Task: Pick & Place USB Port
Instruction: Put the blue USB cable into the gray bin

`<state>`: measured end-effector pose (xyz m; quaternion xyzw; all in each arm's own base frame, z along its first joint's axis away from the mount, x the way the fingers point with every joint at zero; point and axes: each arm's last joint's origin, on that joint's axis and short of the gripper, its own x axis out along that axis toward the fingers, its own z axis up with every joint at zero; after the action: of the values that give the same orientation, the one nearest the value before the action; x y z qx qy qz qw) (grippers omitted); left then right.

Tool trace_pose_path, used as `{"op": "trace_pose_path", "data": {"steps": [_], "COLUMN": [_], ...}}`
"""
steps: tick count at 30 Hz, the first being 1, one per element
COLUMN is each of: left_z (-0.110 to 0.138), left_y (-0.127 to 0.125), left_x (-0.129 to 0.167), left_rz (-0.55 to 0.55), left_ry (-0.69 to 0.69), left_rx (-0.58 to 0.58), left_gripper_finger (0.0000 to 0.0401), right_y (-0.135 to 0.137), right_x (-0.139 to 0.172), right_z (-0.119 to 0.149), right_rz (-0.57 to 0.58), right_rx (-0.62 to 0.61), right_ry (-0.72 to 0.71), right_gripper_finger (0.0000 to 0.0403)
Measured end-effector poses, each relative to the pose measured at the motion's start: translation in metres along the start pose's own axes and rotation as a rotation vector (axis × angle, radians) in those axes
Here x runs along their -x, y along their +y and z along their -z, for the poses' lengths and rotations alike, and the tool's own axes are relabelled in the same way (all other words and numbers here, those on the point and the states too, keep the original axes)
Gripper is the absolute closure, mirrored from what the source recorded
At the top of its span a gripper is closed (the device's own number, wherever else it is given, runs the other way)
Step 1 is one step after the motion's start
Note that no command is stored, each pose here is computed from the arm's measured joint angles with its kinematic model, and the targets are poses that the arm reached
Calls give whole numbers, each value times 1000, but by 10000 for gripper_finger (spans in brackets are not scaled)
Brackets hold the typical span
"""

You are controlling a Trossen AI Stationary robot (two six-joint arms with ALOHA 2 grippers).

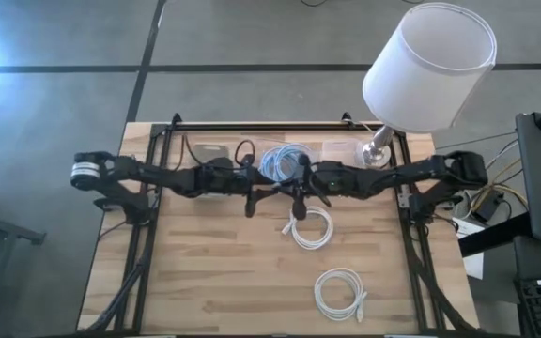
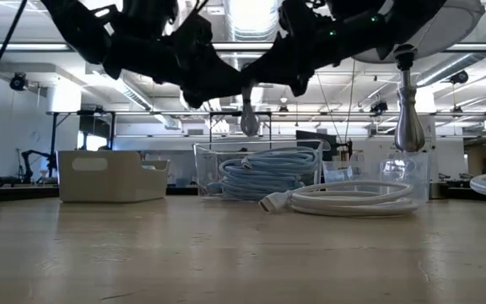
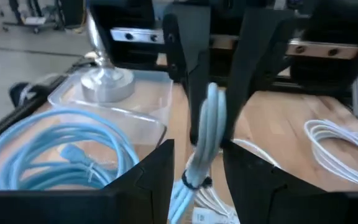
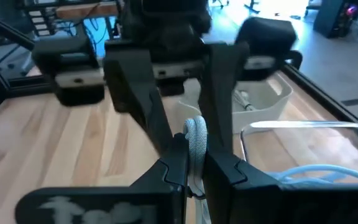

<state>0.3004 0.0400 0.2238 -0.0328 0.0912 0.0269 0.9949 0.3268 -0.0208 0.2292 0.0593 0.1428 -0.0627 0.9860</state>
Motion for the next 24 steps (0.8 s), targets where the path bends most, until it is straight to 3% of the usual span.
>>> {"op": "trace_pose_path", "data": {"steps": [13,21,24], "left_z": [13,14,14], "left_y": [2,3,3], "left_x": [-11,-11,-11], "left_rz": [-24,-54,-58], "left_ry": [54,55,61], "left_rx": [34,34,35], "left_gripper_finger": [267,343,346], "right_y": [-1,-1,-1], "right_x": [-7,-6,-6], "right_z": [-4,-5,-3], "right_rz": [-19,-13,-12], "right_rx": [54,65,80], "right_ry": [-2,-2,17], "right_gripper_finger": [377,357,344]}}
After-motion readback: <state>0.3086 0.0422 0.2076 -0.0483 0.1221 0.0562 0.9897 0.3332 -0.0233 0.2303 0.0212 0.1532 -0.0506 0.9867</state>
